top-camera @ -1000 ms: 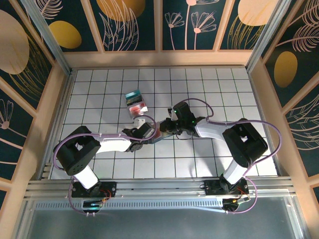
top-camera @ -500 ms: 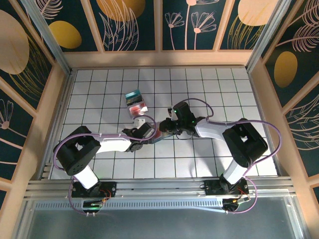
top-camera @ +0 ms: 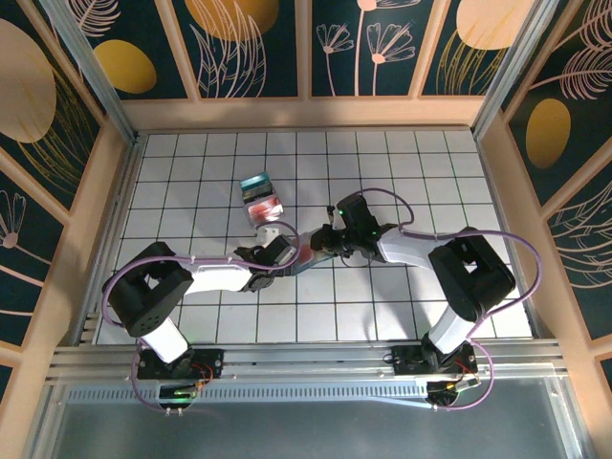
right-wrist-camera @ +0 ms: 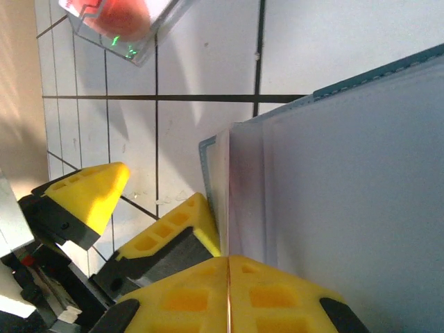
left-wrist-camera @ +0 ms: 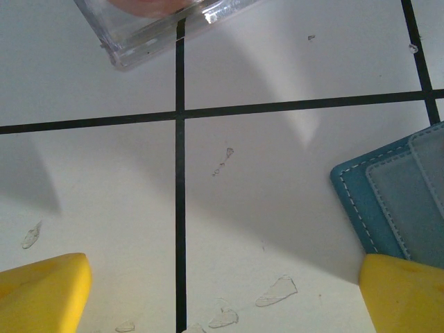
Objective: Take the credit cards out of the card holder
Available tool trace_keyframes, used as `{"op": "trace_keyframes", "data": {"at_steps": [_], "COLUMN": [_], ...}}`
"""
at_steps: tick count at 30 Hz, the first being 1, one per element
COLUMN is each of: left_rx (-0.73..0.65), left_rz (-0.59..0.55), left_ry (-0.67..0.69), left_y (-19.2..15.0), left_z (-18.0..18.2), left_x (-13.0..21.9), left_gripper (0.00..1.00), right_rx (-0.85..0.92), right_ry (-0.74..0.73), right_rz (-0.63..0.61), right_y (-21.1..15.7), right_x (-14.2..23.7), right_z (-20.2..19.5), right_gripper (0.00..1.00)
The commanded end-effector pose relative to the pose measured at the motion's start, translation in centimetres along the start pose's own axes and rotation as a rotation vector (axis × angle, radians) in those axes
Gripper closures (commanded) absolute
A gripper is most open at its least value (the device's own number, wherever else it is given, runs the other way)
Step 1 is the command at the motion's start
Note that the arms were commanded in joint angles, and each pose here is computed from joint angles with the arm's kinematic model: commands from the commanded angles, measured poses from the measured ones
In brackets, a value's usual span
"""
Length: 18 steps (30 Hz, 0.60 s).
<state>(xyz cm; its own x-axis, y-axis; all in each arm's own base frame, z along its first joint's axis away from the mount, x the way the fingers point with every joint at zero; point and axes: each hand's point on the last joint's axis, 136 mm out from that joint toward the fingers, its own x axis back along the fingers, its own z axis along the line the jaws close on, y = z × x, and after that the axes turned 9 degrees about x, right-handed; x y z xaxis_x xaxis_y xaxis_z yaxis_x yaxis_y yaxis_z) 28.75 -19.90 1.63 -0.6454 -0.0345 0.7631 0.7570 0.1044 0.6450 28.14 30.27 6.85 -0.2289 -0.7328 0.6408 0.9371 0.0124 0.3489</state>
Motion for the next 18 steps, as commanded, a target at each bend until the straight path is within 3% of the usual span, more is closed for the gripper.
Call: {"op": "trace_keyframes", "data": {"at_steps": [1, 18], "left_rx": [-0.073, -0.054], "left_rz": [0.060, 0.030], "left_ry": [0.089, 0.055], "left_y": [-2.0, -0.5], "left_z": [2.0, 1.2], "left_x": [-0.6, 0.4], "left_gripper": [0.01, 0.01], "right_rx": [0.006, 0.009], "right_ry": [0.028, -0.073], "right_rz": [-0.028, -0.034], "right_y": [0.6, 0.6], "right_x": [1.1, 1.6], "right_z": [0.7, -1.2], "right_gripper": [0.91, 0.98]}}
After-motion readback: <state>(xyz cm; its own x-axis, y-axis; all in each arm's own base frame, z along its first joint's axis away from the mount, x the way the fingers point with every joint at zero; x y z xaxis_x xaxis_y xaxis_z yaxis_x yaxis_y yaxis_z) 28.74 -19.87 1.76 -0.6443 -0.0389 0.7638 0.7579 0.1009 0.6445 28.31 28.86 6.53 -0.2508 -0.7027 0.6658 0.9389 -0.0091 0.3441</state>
